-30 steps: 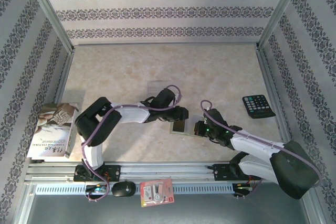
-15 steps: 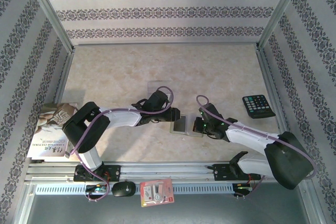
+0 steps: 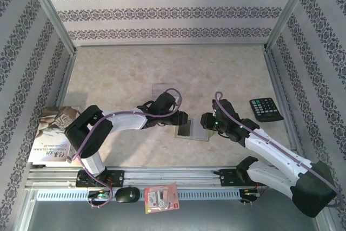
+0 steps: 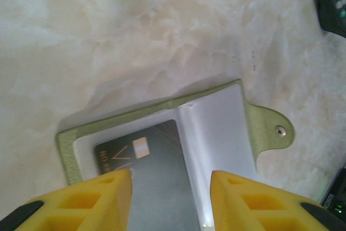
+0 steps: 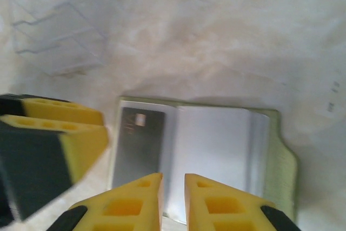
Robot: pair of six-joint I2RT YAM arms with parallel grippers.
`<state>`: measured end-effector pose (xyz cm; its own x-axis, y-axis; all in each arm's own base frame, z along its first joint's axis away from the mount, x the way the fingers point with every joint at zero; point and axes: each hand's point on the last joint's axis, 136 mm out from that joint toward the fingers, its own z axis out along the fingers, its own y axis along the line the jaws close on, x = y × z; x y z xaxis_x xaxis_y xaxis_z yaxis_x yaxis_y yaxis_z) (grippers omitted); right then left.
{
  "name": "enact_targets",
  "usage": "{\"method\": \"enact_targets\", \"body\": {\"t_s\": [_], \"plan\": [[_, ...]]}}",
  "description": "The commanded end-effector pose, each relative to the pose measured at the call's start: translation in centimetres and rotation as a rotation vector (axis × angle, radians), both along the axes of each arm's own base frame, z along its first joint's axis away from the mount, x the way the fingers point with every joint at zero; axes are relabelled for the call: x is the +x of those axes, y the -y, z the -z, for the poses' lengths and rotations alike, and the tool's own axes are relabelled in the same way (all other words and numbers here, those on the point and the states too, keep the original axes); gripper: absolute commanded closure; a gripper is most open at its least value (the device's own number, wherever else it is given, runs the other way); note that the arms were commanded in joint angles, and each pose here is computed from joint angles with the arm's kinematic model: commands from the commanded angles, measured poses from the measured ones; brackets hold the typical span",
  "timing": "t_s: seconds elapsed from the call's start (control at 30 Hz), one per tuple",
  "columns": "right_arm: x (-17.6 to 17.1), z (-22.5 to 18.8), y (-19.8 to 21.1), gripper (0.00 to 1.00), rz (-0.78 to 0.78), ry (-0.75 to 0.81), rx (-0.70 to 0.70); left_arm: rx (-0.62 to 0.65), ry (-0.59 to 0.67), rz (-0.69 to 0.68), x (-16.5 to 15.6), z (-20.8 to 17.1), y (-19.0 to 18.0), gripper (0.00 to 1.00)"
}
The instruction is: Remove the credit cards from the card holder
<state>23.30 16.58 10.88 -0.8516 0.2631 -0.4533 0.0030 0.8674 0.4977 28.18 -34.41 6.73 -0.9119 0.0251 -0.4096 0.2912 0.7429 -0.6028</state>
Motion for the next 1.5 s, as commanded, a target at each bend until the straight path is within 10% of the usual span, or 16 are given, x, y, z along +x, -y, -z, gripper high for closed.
{"method": "enact_targets", "body": {"t_s": [0.0,1.47], "plan": [[0.6,0.0,-2.7,0.8,-0.064,-0.04,0.097,-0.001,-0.008,-0.022,0.0,0.0,-0.6,0.58],[2.6,8.1,-11.4,0.74,-0.267,-0.24,0.091,0.02,-0.059,-0.14,-3.0,1.7,-7.6,0.59]]}}
